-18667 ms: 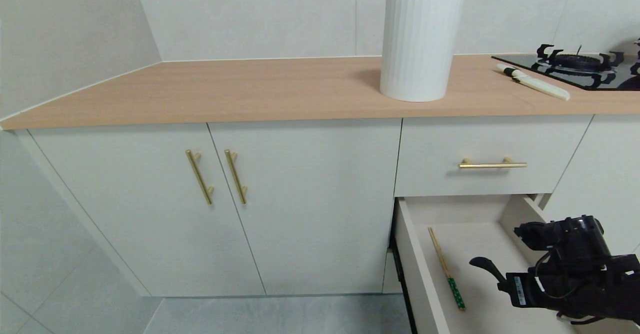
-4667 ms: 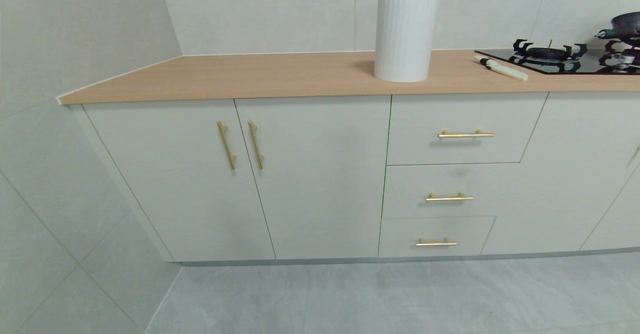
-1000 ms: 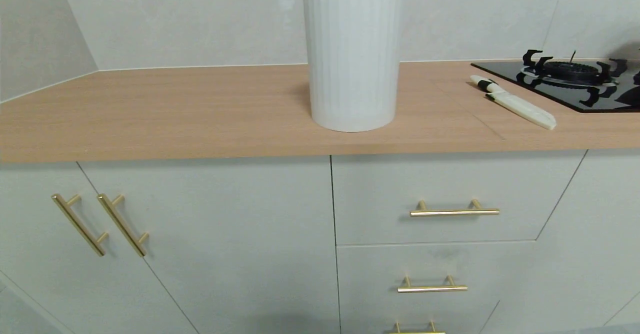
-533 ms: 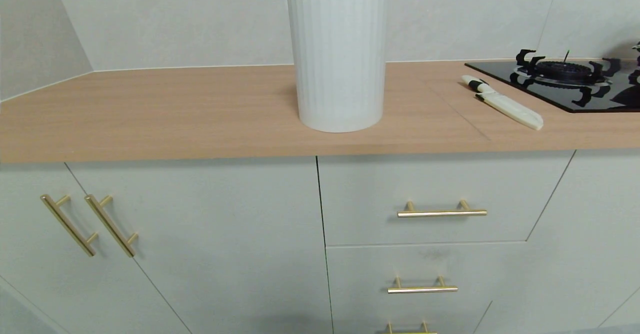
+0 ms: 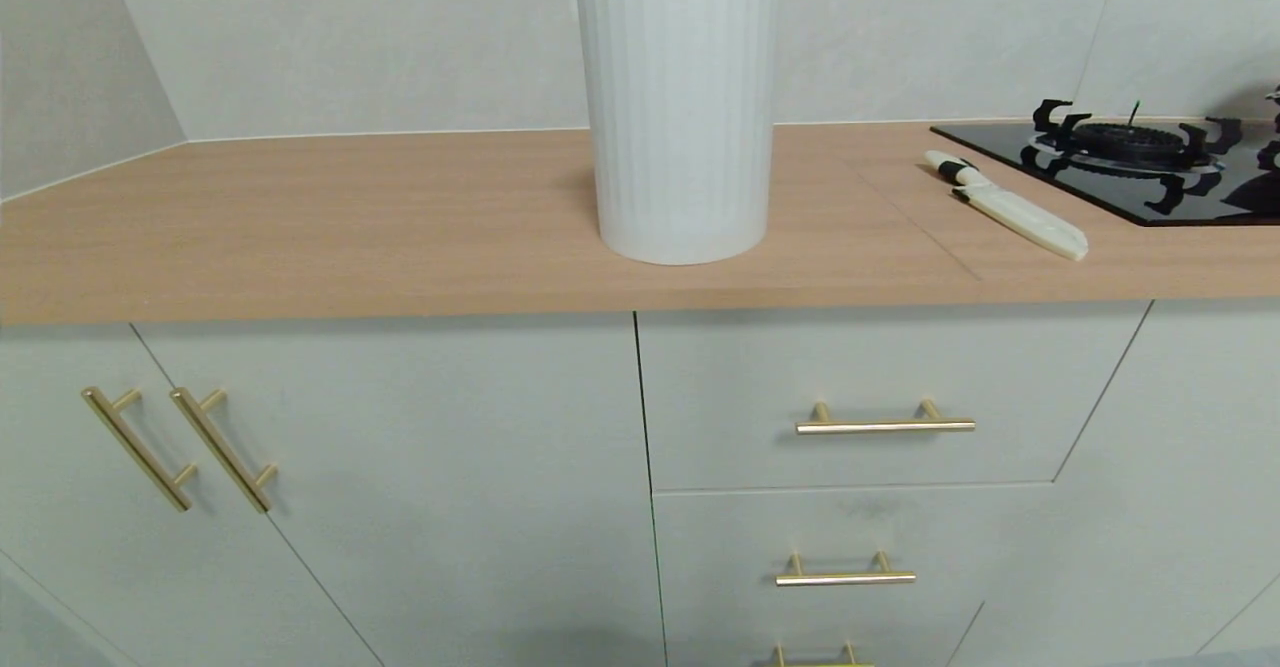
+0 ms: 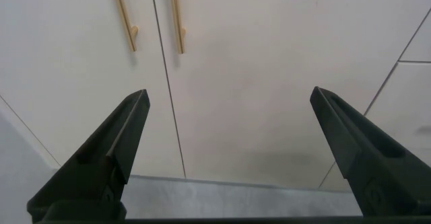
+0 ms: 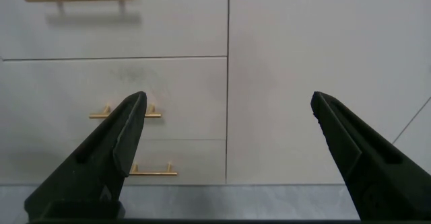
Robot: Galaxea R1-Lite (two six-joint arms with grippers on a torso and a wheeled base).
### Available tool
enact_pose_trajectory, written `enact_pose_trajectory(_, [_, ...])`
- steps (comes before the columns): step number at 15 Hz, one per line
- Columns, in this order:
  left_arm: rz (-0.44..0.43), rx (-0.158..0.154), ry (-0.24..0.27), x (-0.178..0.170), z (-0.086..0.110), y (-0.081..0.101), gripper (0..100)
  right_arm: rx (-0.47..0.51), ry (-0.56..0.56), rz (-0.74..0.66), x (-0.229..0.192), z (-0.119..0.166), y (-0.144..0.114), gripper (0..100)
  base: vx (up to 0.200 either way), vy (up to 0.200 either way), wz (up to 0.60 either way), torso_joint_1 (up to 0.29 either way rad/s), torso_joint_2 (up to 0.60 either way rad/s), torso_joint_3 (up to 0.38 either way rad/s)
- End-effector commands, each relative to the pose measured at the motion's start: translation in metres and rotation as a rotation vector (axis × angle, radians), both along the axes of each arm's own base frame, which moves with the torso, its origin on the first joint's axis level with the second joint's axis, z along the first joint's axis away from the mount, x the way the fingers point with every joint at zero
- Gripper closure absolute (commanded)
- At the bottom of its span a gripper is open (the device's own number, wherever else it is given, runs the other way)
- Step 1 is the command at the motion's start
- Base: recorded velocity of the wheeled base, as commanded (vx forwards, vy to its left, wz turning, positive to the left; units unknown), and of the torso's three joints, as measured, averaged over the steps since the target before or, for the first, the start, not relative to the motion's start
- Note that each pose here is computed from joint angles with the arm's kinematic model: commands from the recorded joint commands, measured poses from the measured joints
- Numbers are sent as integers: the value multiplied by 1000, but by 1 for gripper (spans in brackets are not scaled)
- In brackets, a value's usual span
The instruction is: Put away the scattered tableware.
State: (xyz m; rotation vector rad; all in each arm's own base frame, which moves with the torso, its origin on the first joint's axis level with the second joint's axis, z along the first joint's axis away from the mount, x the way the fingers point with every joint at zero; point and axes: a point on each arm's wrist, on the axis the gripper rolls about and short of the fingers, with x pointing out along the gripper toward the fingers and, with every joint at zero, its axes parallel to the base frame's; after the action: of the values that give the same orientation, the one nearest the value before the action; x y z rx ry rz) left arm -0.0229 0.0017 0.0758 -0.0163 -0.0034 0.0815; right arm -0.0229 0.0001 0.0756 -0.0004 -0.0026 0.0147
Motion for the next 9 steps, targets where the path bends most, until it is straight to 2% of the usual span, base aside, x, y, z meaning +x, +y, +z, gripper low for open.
enact_pose_trajectory(1, [1,-1,-2,0,0,0,0,0,1,1,0,0,0,0,0,0,0,7,-66,-46])
enact_pose_trajectory(5, [1,-1,0,0,0,0,0,0,1,1,0,0,0,0,0,0,0,27,-242,-300])
enact_pose_trajectory(9, [0,-1,0,0,0,0,0,-1,1,1,0,0,0,0,0,0,0,89,-522,-348])
